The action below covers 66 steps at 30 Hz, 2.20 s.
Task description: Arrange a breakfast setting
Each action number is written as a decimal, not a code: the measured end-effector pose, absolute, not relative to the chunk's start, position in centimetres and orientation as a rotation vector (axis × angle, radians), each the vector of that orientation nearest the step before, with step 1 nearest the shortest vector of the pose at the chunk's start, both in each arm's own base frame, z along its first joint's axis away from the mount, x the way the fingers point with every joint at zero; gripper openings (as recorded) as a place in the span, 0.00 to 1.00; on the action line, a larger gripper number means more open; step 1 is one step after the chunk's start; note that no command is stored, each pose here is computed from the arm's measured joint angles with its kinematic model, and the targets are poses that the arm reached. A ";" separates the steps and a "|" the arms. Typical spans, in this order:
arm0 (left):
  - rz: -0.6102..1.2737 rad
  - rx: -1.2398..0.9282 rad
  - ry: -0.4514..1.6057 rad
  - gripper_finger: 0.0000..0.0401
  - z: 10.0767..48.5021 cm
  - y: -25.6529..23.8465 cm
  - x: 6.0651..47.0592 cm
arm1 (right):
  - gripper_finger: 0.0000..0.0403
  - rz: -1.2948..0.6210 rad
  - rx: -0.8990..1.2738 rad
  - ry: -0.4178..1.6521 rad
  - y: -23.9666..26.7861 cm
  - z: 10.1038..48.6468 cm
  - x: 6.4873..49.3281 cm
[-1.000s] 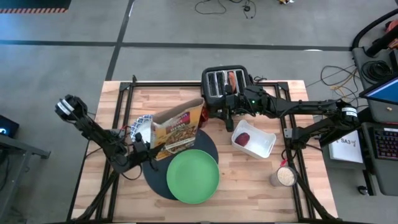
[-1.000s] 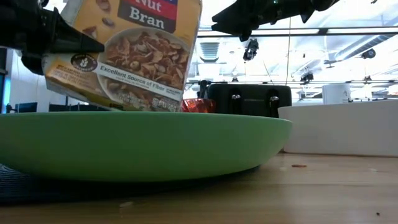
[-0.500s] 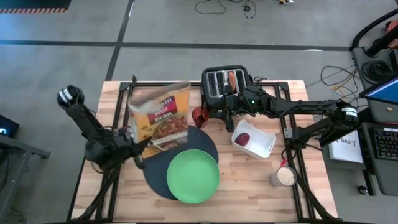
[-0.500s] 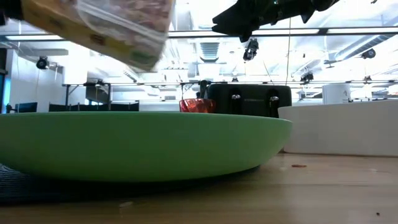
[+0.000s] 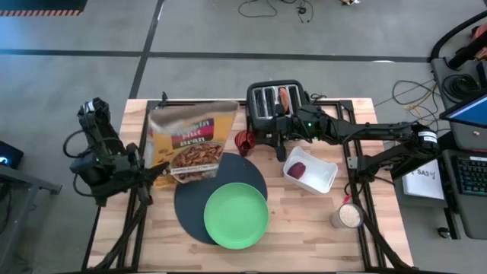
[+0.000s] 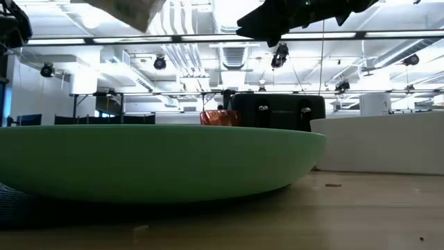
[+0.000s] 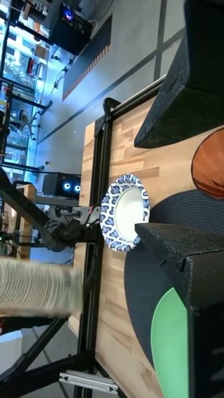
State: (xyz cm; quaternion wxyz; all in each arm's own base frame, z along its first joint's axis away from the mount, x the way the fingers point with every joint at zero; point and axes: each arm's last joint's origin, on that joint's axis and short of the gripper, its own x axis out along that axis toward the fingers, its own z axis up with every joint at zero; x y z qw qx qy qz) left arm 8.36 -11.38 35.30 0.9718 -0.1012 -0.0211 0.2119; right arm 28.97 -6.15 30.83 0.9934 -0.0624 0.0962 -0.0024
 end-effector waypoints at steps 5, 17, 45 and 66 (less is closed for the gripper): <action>0.423 -0.268 -0.057 0.00 33.2 -10.4 7.9 | 0.49 -0.004 -0.134 0.195 -6.1 30.8 29.0; 0.325 -0.663 -0.108 0.00 26.7 -7.6 5.7 | 0.49 -0.001 -0.141 0.208 -6.1 30.7 28.9; 0.145 -0.477 -0.037 0.00 28.6 -5.9 3.8 | 0.49 0.006 -0.160 0.244 -6.1 30.0 28.8; 0.342 -0.624 -0.168 0.00 24.3 -7.8 7.6 | 0.49 -0.002 -0.137 0.204 -6.1 30.4 28.9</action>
